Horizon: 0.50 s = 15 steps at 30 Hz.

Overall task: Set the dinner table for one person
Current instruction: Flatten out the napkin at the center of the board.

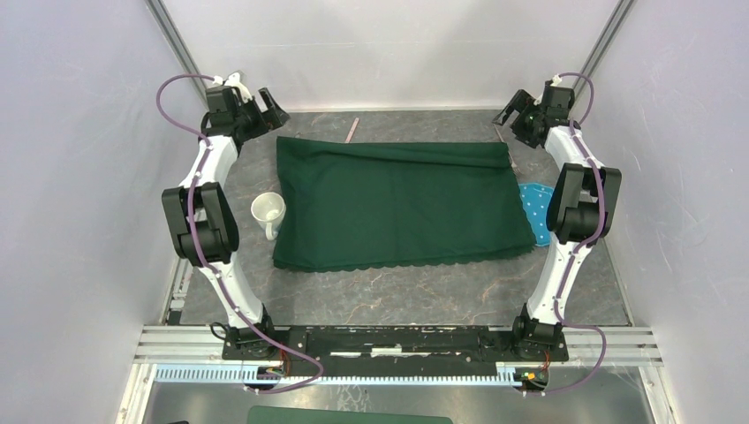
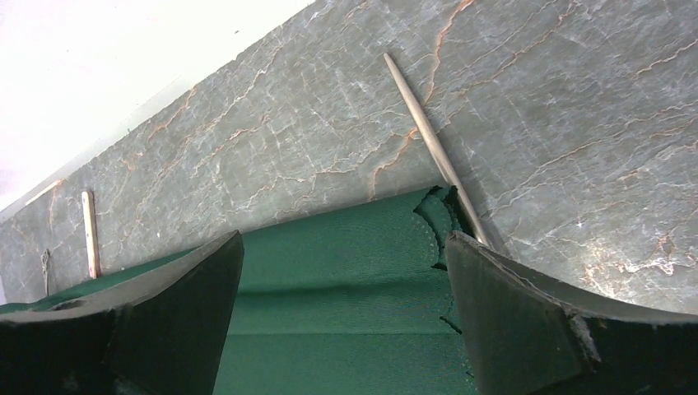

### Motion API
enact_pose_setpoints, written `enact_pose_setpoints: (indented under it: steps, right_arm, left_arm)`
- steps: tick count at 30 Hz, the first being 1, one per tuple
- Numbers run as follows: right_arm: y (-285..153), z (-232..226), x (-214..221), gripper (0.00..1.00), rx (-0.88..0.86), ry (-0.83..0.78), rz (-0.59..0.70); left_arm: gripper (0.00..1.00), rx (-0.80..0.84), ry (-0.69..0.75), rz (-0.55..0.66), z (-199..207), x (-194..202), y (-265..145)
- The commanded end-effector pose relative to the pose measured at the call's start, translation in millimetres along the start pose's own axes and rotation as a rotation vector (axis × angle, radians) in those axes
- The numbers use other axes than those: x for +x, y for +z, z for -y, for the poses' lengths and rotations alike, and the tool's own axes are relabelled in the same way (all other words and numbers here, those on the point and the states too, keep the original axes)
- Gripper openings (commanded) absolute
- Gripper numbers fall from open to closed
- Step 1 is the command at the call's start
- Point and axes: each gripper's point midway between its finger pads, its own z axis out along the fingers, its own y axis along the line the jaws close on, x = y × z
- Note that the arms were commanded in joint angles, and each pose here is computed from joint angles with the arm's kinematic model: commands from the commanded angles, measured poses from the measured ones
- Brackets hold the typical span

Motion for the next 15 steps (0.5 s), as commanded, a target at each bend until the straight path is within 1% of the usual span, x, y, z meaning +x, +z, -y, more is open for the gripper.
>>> enact_pose_setpoints:
  steps: [1,5,8,11,13,14,15]
  right_arm:
    - [-7.4,-15.8,-34.2,0.98,-0.034,-0.034,0.094]
    - [-14.4,-23.7,-36.8,0.98,-0.062,-0.042,0.094]
    - [-19.0,-34.3,-32.8,0.98,-0.111,-0.036,0.072]
    - [-23.0,-52.2,-25.4,0.98,-0.188,-0.027,0.034]
    - [-24.9,-72.7,-17.0,0.98,-0.257,-0.033,0.002]
    - [-25.7,-85.9,-8.8,0.98,-0.298,-0.044,-0.026]
    - [-27.1,-97.5,-2.3,0.98,-0.328,-0.054,-0.051]
  left_arm:
    - [1.00,0.027,0.041,0.062,12.8,-25.1,1.8]
    - [1.00,0.062,0.036,0.078,29.9,-33.4,-5.4]
    - [1.00,0.064,0.043,0.065,47.2,-31.2,-10.0]
    - [1.00,0.093,0.035,0.028,74.3,-19.3,-10.6]
    - [1.00,0.115,0.022,0.008,89.5,-10.0,-10.2]
    - [1.00,0.148,0.030,-0.014,109.5,1.1,-8.0]
    - [1.00,0.165,0.030,-0.028,120.6,8.1,-7.2]
